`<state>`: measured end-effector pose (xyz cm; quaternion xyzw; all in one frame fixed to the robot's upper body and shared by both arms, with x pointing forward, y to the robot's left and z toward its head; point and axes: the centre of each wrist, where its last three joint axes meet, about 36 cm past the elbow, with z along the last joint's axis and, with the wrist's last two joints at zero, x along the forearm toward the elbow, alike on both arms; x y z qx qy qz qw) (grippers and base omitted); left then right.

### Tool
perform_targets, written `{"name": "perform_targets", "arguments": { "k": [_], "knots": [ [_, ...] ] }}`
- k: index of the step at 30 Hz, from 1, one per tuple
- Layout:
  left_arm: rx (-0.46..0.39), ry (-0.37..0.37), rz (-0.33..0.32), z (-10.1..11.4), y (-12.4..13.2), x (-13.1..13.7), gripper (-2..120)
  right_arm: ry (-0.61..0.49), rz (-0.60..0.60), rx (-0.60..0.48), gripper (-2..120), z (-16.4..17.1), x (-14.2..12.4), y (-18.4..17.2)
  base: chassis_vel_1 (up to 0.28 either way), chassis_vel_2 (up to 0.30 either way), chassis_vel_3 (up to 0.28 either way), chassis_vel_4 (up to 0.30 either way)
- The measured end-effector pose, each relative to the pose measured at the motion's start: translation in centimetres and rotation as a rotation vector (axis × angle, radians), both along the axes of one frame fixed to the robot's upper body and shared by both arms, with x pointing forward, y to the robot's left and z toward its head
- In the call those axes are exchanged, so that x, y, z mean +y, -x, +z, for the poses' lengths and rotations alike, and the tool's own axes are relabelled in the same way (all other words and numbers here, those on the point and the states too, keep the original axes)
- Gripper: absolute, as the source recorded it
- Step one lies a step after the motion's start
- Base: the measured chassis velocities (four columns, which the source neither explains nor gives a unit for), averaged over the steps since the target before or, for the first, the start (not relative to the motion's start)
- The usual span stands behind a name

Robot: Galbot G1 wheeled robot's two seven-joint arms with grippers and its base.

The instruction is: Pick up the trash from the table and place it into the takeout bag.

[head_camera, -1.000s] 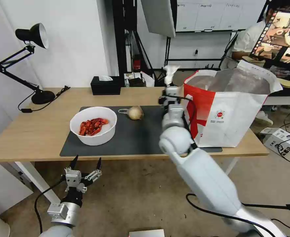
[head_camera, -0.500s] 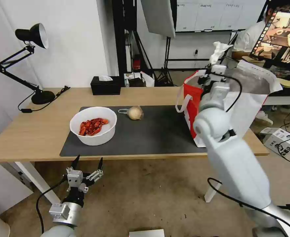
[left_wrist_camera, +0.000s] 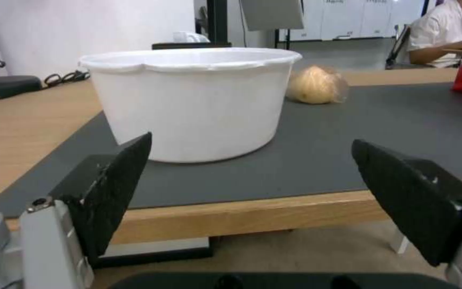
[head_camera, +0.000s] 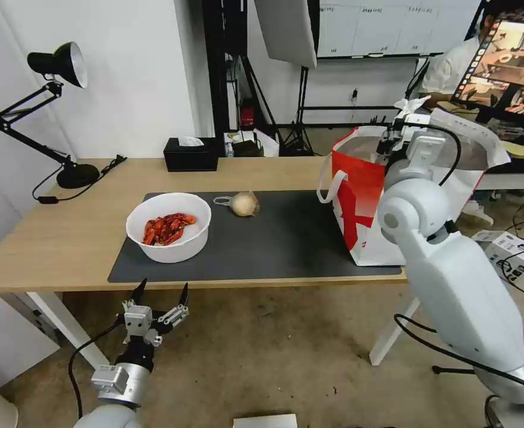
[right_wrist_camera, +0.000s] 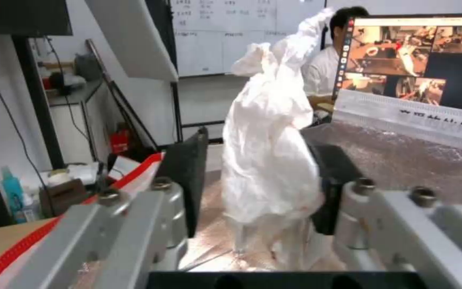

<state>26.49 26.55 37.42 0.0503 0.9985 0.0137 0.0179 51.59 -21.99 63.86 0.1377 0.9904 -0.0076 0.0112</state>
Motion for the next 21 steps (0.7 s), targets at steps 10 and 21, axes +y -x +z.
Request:
{"name": "perform_targets", "arguments": {
  "k": [10,21],
  "knots": [
    [0.001,0.006,0.001,0.1,0.2,-0.2,100,0.054,0.022,0.027,80,0.2,-0.9,0.3,0.000,0.000,0.000,0.000],
    [-0.004,0.009,-0.001,0.4,0.3,-0.3,100,0.056,0.054,0.019,100,-0.1,-0.9,0.7,0.000,0.000,0.000,0.000]
  ]
}}
